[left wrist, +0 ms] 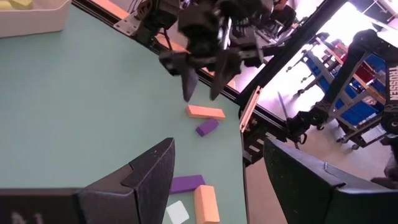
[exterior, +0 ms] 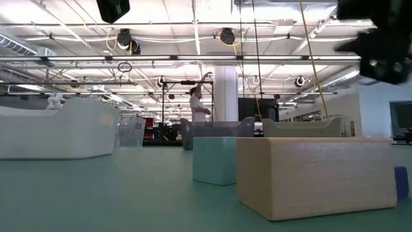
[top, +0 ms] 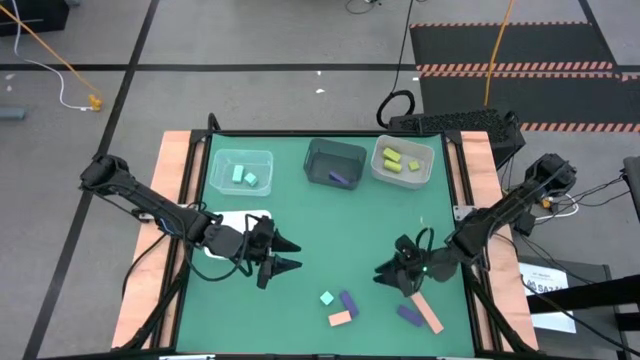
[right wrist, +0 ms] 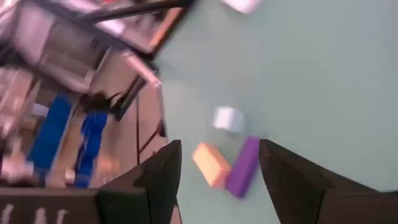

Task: Sort & place blocks by color
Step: Put the right brown block into the white bin

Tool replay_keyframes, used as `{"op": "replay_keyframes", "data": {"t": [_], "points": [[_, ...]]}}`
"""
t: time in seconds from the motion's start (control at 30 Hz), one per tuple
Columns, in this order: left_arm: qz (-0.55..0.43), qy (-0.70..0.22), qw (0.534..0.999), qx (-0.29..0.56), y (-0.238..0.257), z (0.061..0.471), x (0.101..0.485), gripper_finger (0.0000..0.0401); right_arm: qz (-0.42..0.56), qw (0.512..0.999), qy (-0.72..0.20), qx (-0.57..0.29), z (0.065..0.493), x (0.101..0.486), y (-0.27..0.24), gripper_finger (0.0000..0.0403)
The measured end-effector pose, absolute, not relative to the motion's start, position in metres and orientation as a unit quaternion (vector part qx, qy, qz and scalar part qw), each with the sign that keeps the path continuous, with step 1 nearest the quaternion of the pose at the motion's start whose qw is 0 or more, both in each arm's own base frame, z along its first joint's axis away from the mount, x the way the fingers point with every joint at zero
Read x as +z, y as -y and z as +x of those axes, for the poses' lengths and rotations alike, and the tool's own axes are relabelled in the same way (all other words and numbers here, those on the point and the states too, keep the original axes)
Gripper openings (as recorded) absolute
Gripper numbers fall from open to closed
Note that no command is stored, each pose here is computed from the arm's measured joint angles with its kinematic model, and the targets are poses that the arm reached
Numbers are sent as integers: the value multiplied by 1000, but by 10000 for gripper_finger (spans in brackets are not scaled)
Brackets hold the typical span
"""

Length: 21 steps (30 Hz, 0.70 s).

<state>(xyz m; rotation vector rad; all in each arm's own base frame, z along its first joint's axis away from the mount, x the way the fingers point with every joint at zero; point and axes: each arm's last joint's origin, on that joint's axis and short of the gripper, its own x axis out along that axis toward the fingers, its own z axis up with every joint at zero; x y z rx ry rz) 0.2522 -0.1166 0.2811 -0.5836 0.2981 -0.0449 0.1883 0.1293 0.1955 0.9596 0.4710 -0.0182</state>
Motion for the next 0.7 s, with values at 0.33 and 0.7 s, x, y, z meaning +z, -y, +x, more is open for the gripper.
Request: {"op": "replay_keyframes", "data": {"t": [0.33,0.7], "points": [[-285,-145,947,-23,117,252,281,243,232,905,-350,-72,203,259,-118,206],[-276,-145,950,-24,117,252,281,243,377,623,-650,-217,196,224,-133,207]]}}
